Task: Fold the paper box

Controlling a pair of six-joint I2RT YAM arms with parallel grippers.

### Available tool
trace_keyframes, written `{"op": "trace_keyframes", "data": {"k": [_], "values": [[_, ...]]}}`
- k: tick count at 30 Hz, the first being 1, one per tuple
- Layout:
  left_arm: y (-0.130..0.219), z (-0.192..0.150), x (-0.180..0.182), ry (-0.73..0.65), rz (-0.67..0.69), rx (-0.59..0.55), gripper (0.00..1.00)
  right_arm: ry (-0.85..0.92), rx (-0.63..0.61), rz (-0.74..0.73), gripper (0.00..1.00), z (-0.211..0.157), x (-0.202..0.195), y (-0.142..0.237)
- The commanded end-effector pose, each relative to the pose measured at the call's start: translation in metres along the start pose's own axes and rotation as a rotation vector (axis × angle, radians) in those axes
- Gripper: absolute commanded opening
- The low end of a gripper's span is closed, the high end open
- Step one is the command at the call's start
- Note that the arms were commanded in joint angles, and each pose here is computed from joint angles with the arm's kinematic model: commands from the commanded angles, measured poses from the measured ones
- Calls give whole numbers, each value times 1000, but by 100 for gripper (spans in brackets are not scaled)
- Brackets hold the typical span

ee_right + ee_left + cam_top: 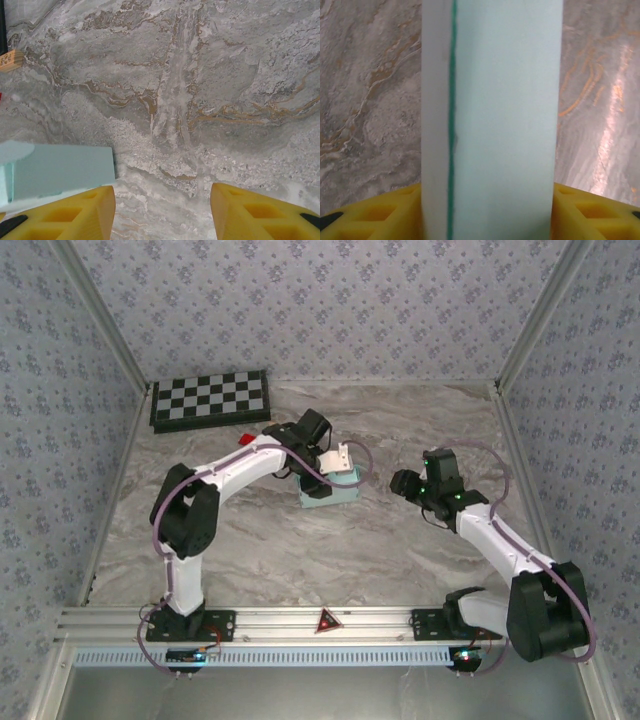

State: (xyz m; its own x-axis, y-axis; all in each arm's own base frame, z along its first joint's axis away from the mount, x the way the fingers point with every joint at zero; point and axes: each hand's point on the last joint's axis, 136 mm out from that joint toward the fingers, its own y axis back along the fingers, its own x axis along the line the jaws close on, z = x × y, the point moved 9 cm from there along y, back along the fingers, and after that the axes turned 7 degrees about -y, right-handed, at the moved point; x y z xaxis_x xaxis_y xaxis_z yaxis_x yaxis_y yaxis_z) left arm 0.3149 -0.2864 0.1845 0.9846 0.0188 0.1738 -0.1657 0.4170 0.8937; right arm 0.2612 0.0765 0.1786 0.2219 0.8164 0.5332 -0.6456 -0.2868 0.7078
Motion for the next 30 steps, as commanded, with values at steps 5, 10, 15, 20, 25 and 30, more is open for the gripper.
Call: {"op": "trace_keyframes", "data": {"k": [5,10,15,20,25,30], "values": [[13,0,-11,-195,-60,-60,60,-6,-2,-14,55,-2,-5,4],[16,3,-8,-193,-49,-65,62,-4,-7,-15,55,-2,-5,5],[22,6,-6,-174,-17,-61,66,10,-8,-15,55,0,-4,6],[35,10,-11,-192,-25,-64,72,67,-10,1,55,5,1,9],[54,14,-12,-150,14,-74,76,208,-8,42,56,13,14,17],[83,15,-15,-77,116,-135,76,356,-8,84,57,19,25,23]]}}
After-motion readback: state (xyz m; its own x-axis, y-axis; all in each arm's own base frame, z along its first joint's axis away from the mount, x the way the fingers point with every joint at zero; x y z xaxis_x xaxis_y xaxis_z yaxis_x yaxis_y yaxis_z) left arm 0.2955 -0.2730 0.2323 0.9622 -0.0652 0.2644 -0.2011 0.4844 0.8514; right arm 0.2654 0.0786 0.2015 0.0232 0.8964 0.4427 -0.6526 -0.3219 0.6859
